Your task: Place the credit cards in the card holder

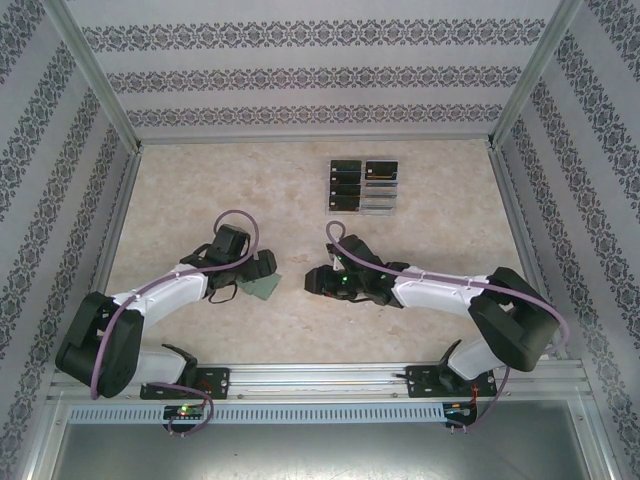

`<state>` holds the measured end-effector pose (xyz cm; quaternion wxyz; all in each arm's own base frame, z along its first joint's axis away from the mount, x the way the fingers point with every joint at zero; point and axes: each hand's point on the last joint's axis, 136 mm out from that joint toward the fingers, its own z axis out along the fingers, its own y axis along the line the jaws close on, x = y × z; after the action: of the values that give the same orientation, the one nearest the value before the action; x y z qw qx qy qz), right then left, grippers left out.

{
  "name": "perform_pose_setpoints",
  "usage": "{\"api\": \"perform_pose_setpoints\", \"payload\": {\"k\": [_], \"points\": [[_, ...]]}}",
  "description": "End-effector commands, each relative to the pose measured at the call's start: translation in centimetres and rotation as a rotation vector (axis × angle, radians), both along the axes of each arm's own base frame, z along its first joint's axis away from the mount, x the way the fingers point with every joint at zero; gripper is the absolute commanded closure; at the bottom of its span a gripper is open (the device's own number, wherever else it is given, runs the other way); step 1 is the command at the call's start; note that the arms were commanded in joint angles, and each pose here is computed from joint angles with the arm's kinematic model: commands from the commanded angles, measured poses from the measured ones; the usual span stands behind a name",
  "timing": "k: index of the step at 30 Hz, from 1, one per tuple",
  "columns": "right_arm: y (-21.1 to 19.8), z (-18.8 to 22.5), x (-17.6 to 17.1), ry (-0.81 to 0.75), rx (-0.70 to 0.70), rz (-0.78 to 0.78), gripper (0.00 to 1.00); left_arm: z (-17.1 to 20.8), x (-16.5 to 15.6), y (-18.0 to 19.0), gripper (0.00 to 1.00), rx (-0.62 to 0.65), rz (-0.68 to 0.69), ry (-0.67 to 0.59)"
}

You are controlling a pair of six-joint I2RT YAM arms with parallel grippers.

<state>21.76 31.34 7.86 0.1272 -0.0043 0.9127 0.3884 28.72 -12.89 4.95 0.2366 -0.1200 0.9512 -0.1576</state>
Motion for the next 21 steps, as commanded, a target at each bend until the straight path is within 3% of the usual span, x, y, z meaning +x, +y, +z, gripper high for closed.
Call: {"api": "perform_pose_setpoints", "payload": {"k": [1, 9, 14, 18, 21], "points": [[-0.8, 0.2, -0.1, -0.016, -0.007, -0.027, 0.54, -0.3, -0.9, -1.2, 0.0, -0.023, -0.019, 0.013], [-2.2, 0.2, 0.1, -0.022, -0.008, -0.054, 0.54, 0.9, -2.8, -4.3, 0.0, -0.12, -0.021, 0.002], [-3.1, 0.1, 0.3, -0.021, -0.017, -0.081, 0.54, 3.5, -2.9, -7.9, 0.0, -0.225, -0.035, -0.056], [-2.9, -0.4, 0.4, 0.0, -0.019, -0.082, 0.54, 6.3, -1.5, -7.6, 0.0, -0.169, -0.021, -0.121], [-2.0, -0.7, 0.4, 0.018, -0.015, -0.081, 0.54, 8.1, 0.0, -6.1, 0.0, -0.047, -0.021, -0.172]]}}
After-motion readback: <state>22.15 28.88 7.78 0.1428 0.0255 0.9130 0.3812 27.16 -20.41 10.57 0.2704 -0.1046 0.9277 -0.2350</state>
